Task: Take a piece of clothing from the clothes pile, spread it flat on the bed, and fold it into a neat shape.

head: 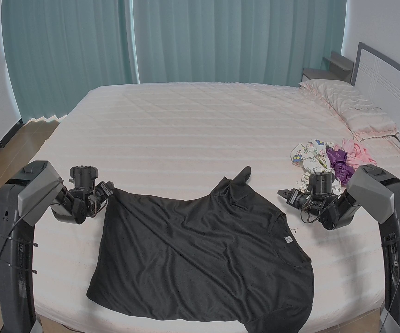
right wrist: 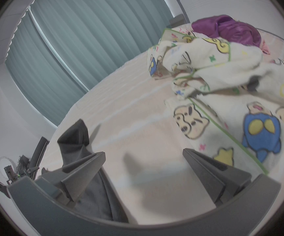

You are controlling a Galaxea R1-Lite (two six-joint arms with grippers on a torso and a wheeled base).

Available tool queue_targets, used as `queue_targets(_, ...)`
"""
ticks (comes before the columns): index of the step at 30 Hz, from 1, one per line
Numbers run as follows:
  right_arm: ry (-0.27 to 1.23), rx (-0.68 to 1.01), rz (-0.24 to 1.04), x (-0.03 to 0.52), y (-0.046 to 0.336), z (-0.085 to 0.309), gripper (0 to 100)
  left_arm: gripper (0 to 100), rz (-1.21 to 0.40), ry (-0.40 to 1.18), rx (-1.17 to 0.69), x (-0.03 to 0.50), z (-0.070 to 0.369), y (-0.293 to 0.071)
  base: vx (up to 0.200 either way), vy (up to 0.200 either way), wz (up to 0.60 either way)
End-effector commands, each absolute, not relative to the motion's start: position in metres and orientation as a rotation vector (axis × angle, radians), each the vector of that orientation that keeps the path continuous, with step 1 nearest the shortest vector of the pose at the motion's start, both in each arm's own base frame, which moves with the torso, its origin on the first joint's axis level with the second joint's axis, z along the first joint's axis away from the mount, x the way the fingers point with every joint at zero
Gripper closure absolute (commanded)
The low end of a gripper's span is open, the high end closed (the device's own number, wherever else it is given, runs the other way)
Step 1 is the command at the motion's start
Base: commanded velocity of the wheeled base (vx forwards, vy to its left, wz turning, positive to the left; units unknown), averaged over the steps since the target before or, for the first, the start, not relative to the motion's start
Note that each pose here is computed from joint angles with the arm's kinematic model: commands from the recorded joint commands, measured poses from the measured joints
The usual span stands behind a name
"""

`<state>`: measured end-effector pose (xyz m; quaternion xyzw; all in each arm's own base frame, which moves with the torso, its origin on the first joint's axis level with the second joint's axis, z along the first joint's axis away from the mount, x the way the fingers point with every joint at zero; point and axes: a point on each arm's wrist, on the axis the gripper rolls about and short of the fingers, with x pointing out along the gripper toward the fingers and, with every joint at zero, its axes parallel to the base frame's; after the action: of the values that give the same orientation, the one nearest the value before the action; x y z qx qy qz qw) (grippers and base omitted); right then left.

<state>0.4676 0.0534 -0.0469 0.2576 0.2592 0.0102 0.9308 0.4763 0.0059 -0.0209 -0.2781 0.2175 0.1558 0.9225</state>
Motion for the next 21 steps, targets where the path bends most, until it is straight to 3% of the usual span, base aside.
queue_targets(1,0.569,0.526,0.1,0.454,0.062,-0.04,0,0,0.292,0.444,-0.714,0.435,0.017,0.023,0.0,0.0,0.0)
queue_targets(12,0.637,0.479,0.19,0.441,0.093,-0.05,0,0,0.292,0.463,-0.832,0.4,-0.004,0.024,0.0,0.0,0.0)
queue_targets(13,0.637,0.479,0.19,0.441,0.093,-0.05,100,0,0.292,0.463,-0.832,0.4,-0.004,0.024,0.0,0.0,0.0)
queue_targets(21,0.679,0.471,0.157,0.446,0.09,-0.048,100,0,0.286,0.48,-0.841,0.392,-0.01,0.024,0.0,0.0,0.0)
